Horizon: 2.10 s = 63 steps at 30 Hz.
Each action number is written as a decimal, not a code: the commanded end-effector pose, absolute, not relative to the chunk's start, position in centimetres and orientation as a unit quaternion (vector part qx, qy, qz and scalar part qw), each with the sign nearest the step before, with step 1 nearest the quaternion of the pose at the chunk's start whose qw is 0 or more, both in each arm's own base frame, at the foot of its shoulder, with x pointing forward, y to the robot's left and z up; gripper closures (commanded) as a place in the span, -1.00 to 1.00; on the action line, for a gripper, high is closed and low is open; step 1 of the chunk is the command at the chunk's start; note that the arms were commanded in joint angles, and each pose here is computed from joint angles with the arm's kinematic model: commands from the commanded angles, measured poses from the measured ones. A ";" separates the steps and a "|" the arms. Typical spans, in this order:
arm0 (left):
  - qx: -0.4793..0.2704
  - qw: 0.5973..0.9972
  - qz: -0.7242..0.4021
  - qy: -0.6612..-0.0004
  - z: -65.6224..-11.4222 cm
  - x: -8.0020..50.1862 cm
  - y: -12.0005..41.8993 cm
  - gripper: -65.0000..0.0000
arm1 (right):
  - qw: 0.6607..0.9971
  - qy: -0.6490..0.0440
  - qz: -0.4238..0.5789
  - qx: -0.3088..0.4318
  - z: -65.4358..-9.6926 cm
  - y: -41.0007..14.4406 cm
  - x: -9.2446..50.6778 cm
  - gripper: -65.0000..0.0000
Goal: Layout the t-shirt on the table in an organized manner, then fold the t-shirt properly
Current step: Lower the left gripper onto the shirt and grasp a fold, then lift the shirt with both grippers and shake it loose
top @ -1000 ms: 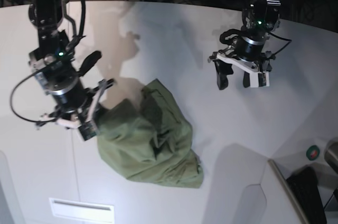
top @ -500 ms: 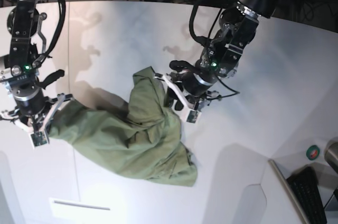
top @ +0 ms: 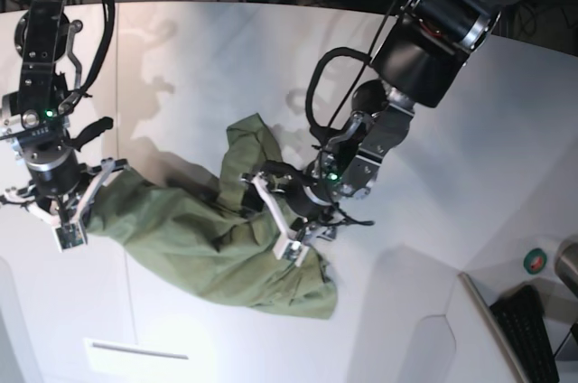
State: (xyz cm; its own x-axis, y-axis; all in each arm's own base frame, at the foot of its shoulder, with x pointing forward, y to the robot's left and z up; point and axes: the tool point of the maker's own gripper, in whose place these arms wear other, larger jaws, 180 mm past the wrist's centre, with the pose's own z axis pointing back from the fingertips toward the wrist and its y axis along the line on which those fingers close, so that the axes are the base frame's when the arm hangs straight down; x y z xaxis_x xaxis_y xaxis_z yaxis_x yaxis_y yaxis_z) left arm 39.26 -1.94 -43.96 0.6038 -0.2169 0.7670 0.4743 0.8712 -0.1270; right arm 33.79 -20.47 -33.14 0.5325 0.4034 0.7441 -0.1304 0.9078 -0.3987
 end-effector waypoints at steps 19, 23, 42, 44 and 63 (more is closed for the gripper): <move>-0.173 0.897 -0.195 -0.357 -46.3 39.5 -3.7 -0.50 | 0.848 -0.481 0.155 -0.160 -31.5 -20.9 34.5 1.00; -0.176 0.897 -0.195 -0.355 -46.4 39.3 -4.0 0.19 | 0.851 -0.476 0.155 -0.158 -31.9 -20.9 34.5 1.00; -0.107 0.888 -0.281 -0.348 -38.8 39.7 1.3 1.00 | 0.896 -0.383 0.183 -0.130 -39.6 -20.3 32.1 1.00; -0.090 0.898 -0.279 -0.329 -40.2 38.7 3.5 1.00 | 0.904 -0.361 0.199 -0.117 -41.4 -19.2 30.6 1.00; -0.076 0.906 -0.147 -0.390 -36.0 43.9 10.5 1.00 | 0.896 -0.356 0.244 -0.100 -42.2 -16.4 36.2 1.00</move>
State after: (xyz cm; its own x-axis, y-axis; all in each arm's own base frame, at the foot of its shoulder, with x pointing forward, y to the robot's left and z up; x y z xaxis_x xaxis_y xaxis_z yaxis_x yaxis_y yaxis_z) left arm 41.54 10.26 -39.09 0.7201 -0.2219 0.6574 0.3308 0.9427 -0.0442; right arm 33.86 -15.87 -44.79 0.6791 0.5114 0.5266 -0.4032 0.8593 -0.3146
